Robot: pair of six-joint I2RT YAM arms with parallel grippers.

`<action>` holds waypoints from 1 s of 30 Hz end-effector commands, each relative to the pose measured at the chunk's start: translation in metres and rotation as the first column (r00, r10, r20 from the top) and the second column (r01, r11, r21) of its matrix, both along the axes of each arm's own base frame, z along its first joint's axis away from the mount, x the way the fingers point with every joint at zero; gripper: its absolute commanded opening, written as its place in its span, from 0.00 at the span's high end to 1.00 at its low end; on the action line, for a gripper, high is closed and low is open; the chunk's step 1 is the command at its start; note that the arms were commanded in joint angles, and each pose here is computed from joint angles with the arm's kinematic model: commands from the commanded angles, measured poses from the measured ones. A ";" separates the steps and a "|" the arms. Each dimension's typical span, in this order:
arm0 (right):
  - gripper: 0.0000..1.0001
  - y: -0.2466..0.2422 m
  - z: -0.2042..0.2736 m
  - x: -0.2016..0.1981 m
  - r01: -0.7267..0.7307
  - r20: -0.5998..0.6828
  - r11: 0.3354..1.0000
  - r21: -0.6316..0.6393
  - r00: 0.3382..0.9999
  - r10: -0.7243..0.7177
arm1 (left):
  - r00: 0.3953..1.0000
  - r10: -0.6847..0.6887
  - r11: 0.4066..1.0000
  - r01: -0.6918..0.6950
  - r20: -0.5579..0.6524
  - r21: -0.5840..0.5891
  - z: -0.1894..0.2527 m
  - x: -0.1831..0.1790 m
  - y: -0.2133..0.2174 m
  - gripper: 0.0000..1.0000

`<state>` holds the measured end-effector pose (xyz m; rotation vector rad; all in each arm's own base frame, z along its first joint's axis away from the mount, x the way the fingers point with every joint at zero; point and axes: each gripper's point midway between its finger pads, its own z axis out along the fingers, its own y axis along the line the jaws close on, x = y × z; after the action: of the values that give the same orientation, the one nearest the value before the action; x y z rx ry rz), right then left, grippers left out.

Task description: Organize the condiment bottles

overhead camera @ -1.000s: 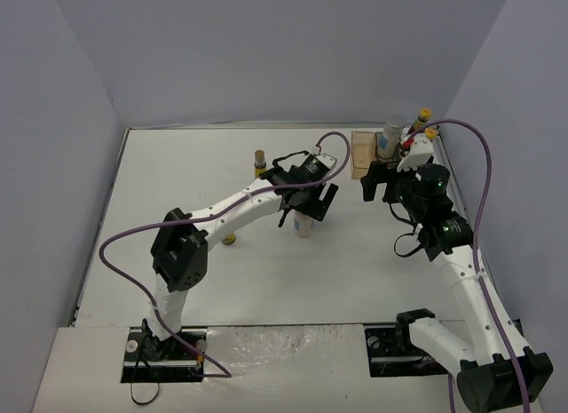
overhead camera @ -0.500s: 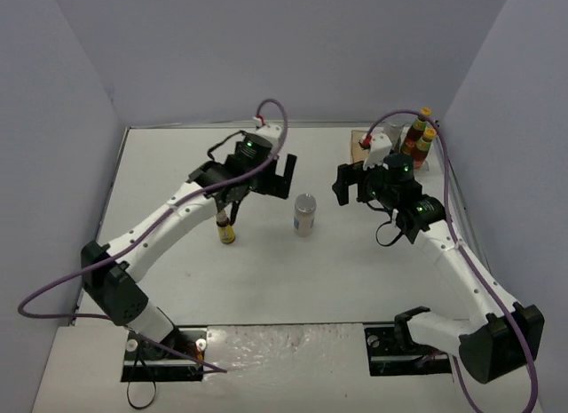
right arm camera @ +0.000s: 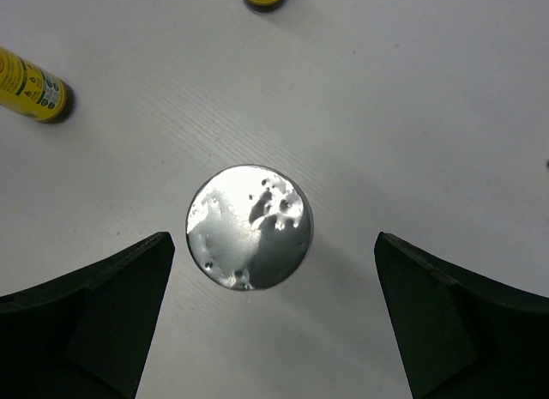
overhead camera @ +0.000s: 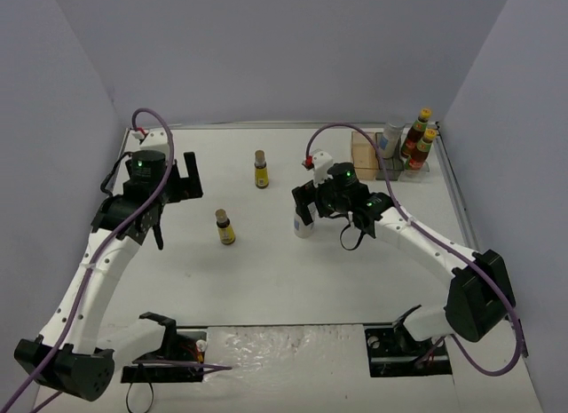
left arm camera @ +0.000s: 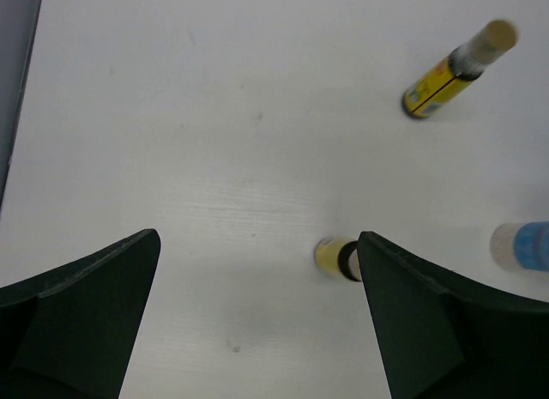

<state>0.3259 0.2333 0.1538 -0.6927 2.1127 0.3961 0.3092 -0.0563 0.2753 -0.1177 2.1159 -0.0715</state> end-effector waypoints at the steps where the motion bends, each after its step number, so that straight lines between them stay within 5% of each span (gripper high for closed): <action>1: 0.00 0.018 0.017 0.024 0.008 0.105 1.000 0.007 0.994 -0.009 | 0.996 0.090 0.990 -0.091 0.009 0.104 -0.020 -0.012 0.034 0.03; 10: 0.10 0.026 -0.006 0.019 -0.033 0.067 0.999 -0.013 0.997 0.034 | 0.993 0.115 0.987 -0.117 0.021 0.107 -0.063 -0.020 0.040 0.03; 22: 0.91 0.002 0.007 0.037 0.031 0.101 1.000 -0.004 0.994 -0.031 | 0.993 0.099 0.990 -0.105 0.065 0.092 -0.058 -0.018 0.037 0.03; 25: 1.00 -0.014 0.044 0.056 0.076 0.163 0.996 0.055 0.983 -0.084 | 0.993 0.094 0.991 -0.100 0.071 0.088 -0.056 -0.018 0.036 0.03; 30: 1.00 -0.053 0.110 0.086 0.173 0.280 0.978 0.119 0.939 -0.200 | 0.991 0.103 0.990 -0.110 0.082 0.092 -0.054 -0.019 0.039 0.03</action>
<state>0.3668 0.1997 0.1368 -0.6104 2.1595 0.2939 0.2805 -0.0191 0.1962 -0.1577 2.1290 0.0966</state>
